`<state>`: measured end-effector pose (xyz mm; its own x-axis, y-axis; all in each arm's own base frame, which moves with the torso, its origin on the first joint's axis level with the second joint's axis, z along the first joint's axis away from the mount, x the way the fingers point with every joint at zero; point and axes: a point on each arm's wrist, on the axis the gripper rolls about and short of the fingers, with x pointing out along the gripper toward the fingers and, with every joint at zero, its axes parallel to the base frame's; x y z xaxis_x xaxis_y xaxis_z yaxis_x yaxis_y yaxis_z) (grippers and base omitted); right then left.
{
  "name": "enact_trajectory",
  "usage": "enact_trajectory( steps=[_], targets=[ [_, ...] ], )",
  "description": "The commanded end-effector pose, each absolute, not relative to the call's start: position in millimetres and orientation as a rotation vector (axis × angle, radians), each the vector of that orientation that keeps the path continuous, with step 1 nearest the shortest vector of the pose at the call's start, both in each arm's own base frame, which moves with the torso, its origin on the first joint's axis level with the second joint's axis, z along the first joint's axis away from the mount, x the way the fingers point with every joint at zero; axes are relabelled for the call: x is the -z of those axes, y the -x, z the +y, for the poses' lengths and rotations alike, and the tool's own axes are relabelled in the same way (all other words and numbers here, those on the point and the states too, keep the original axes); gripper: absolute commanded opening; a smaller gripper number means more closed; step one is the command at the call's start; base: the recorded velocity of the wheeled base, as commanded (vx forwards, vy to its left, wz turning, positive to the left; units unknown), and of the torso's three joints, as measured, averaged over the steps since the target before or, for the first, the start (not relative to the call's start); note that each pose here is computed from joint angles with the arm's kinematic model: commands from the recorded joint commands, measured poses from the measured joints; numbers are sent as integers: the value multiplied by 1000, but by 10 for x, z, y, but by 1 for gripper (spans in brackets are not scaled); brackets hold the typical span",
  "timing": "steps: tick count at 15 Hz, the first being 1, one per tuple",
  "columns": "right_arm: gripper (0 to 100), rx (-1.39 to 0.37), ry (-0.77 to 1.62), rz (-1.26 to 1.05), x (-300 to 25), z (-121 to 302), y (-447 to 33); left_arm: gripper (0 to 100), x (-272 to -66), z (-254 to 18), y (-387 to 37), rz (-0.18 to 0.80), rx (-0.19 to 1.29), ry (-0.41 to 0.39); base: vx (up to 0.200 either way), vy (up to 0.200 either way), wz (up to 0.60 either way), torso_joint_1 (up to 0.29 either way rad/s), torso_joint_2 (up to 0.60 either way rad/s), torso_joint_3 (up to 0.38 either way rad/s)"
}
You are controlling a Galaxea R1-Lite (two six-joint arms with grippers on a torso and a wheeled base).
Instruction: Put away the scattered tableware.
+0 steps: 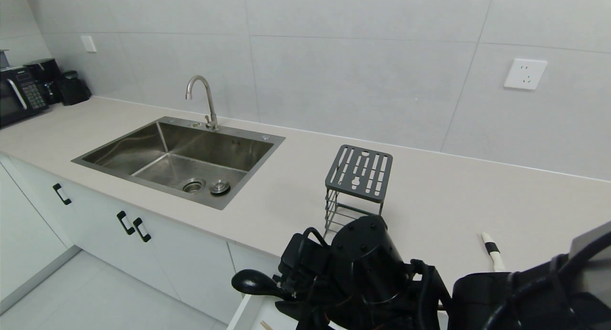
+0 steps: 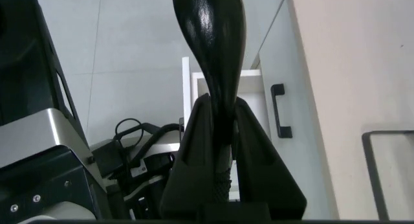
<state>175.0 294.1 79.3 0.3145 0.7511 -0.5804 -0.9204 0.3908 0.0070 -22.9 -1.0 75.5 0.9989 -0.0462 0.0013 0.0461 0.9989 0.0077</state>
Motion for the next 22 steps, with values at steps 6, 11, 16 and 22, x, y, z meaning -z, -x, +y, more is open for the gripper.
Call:
enact_trajectory(
  steps=[6,11,16,22],
  targets=[
    [0,-1135,367,583,-683,2965,-1757,100,-755,-10,228,0,46,-8,0,0,0,-109,221,108],
    [0,-1134,365,586,-678,2964,-1762,100,-755,-10,228,0,46,-8,0,0,0,-256,513,252],
    [0,-1133,365,586,-675,2964,-1768,100,-755,-10,228,0,46,-8,0,0,0,-273,544,265],
    [0,-1114,350,548,-755,2989,-1879,100,-755,-10,228,0,46,-8,0,0,0,-167,325,162]
  ],
)
